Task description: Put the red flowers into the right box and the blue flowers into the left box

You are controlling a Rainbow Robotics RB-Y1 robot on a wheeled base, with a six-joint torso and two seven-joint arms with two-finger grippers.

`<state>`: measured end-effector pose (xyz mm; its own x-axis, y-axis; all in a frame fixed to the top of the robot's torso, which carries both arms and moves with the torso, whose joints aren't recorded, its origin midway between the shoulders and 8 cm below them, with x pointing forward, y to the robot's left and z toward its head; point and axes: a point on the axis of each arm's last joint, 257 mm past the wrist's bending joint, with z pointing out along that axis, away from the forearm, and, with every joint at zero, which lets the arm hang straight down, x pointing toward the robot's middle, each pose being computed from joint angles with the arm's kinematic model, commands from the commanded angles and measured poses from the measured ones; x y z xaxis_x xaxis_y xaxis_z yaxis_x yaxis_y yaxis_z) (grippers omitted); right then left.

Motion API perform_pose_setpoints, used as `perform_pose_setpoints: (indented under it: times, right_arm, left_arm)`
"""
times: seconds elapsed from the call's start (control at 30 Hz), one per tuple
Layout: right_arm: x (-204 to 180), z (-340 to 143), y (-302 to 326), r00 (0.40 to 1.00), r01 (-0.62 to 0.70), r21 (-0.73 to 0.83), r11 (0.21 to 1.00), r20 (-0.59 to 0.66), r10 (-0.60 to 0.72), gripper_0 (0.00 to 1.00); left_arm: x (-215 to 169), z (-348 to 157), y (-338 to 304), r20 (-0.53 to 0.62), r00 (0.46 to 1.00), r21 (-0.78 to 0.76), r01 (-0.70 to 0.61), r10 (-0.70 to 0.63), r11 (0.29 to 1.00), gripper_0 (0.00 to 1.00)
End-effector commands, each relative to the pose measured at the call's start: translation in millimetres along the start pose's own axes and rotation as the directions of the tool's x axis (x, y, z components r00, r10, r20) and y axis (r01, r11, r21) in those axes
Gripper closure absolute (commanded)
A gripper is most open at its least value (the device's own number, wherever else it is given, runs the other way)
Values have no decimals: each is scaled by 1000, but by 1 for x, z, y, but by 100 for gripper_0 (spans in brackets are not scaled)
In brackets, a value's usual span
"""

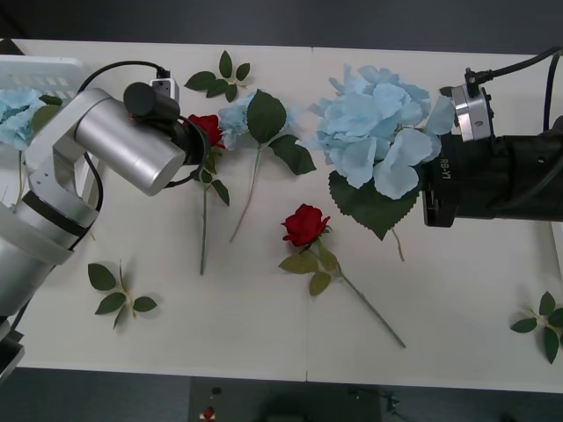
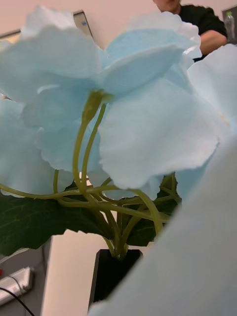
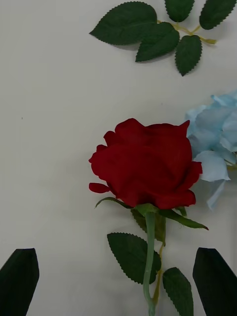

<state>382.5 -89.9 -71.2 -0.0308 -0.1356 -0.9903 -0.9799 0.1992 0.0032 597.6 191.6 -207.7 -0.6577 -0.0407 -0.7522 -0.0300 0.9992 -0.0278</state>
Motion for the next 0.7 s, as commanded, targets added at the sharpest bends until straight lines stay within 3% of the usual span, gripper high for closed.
perform_pose_setpoints:
  times: [0.03, 0.2, 0.3, 0.47, 0.63, 0.7]
  right_arm:
    - [-27, 18, 19, 995, -7, -56, 998, 94, 12, 100]
    - [-28, 34, 11, 986, -98, -33, 995, 135, 102, 100]
    - [-28, 44, 5, 978, -153, -31, 988, 141, 156, 100]
    - [-36, 58, -3, 959, -233, -33, 972, 156, 235, 100]
    - [-46, 64, -12, 948, -262, -20, 965, 182, 261, 100]
    - [-49, 66, -15, 944, -268, -14, 963, 196, 265, 100]
  left_arm:
    - [-50, -41, 42, 45, 993, 85, -115, 111, 990, 10]
    - [-55, -87, 95, 9, 979, 248, -200, 204, 948, 9]
    - [-49, -110, 109, 63, 958, 349, -282, 278, 894, 9]
    - [-22, -130, 105, 257, 907, 558, -421, 333, 715, 9]
    - [9, -129, 81, 461, 813, 620, -582, 356, 526, 9]
    - [22, -127, 59, 453, 850, 694, -526, 269, 492, 9]
